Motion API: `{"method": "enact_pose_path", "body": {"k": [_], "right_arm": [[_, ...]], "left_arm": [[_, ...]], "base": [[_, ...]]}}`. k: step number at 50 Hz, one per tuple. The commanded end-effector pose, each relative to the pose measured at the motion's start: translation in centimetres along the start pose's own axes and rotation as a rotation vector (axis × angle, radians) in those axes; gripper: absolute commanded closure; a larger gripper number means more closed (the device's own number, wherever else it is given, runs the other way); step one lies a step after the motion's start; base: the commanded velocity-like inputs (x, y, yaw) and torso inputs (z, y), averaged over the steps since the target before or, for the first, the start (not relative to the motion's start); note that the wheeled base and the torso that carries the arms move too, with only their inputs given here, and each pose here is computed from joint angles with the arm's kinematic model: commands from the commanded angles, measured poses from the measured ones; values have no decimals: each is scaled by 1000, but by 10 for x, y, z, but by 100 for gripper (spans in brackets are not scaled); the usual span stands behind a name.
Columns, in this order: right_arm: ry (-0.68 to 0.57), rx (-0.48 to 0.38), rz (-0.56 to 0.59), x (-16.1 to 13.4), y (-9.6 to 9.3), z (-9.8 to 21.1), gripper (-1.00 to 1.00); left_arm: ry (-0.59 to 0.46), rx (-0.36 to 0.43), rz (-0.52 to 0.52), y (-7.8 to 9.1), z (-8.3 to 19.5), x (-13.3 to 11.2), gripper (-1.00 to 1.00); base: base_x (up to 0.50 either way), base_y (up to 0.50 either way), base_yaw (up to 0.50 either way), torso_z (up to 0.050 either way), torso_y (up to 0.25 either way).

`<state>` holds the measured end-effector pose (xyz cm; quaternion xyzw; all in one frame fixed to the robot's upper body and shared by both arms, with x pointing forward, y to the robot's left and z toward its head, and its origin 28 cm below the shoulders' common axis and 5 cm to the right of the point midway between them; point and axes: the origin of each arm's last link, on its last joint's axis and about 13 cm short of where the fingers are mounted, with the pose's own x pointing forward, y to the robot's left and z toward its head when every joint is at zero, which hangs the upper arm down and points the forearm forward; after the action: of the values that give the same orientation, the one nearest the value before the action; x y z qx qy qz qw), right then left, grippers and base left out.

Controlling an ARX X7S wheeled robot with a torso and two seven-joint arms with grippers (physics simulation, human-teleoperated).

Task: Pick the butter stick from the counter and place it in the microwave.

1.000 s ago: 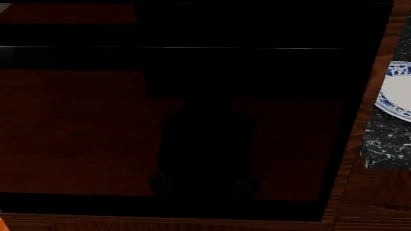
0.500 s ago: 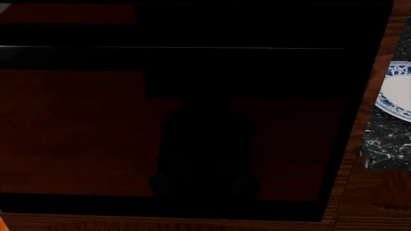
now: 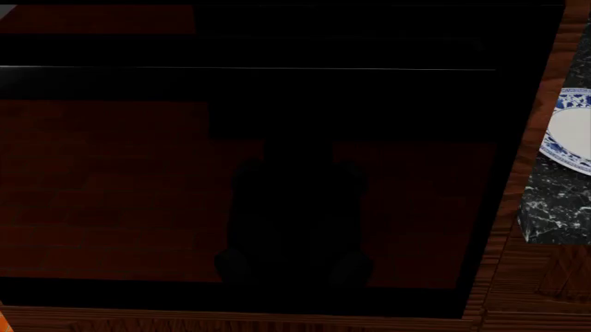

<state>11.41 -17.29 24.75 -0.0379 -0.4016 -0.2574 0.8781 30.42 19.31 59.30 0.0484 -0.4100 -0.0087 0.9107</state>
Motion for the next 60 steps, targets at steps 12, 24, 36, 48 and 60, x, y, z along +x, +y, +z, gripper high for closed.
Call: {"method": "enact_pose_path", "body": {"k": [12,24,36,48,60], "right_arm": [[-19,-18,30,2,1,2,-100],[-14,-30,33,1,0,0,-100],[-15,-33,34,1,-1,0,-100],[-13,-33,38,1,0,0,-100],[-16,-38,34,1,-2,0,-100]], "left_arm": [[13,-31,-8,-6,2,3,100],[13,-39,-11,-7,2,3,100],[18,-41,-5,-6,-1,3,100],[19,-35,-2,-6,-2,3,100],[21,-29,2,-5,-4,3,100]], "base": [[0,0,0,0,0],[180,0,0,0,0],[257,0,0,0,1],[273,0,0,0,1],[294,0,0,0,1]]}}
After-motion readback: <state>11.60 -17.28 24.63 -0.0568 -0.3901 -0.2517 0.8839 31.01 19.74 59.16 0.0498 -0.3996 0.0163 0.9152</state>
